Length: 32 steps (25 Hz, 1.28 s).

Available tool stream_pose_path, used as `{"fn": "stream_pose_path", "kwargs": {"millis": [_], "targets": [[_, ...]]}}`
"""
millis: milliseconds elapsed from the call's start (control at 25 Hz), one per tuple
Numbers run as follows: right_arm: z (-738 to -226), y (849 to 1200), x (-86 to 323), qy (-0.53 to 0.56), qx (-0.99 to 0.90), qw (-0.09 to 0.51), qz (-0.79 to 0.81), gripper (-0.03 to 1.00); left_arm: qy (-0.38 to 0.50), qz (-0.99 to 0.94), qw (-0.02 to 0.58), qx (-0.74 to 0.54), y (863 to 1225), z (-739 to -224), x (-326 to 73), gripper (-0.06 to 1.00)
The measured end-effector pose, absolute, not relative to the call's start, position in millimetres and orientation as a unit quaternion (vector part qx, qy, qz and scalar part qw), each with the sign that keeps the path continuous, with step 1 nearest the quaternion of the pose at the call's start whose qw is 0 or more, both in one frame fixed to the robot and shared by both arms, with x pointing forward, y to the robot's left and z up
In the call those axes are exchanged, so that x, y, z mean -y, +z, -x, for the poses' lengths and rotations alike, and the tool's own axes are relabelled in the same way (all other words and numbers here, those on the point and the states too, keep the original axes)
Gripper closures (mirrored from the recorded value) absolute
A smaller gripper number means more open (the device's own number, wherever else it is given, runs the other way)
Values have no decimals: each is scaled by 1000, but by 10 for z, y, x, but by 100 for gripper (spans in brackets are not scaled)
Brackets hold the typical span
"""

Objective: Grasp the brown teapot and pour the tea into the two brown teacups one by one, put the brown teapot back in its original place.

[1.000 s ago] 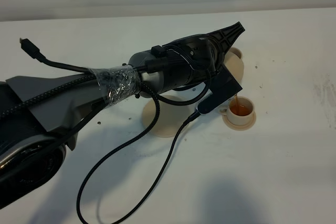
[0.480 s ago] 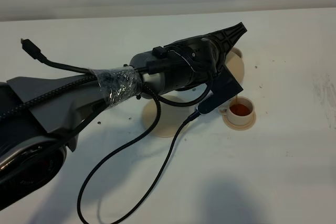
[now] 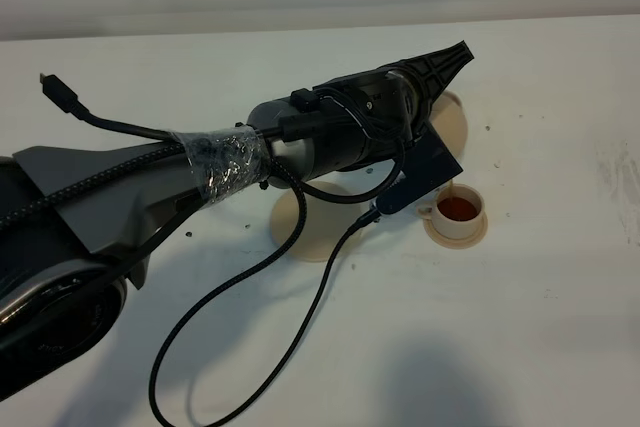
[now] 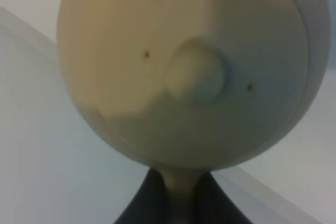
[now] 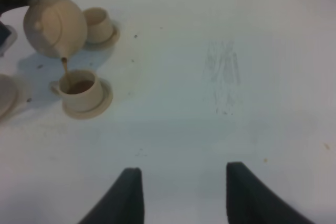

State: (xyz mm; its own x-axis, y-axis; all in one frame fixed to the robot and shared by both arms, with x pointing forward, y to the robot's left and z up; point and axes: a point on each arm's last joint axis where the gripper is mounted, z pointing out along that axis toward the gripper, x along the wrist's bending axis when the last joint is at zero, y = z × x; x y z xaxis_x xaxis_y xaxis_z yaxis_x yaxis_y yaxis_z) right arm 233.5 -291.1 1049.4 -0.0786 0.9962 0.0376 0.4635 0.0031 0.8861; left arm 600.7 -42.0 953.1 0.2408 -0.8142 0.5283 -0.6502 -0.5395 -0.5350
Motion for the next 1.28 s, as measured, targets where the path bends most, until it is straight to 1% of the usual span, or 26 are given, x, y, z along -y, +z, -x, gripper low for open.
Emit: {"fn": "stream_pose_path", "kwargs": {"millis": [880, 1080, 1280], "targets": [[-2335, 10494, 2911, 392, -621, 340, -587, 57, -422, 752, 103, -496, 9565, -5988, 496, 84], [-2335, 10494, 2911, 392, -621, 340, -587, 57, -421, 775, 89, -463, 9559, -5986, 485, 84], [-2335, 10494, 2911, 392, -621, 340, -587, 57, -398, 812, 82, -418, 9522, -5968, 437, 84]]}}
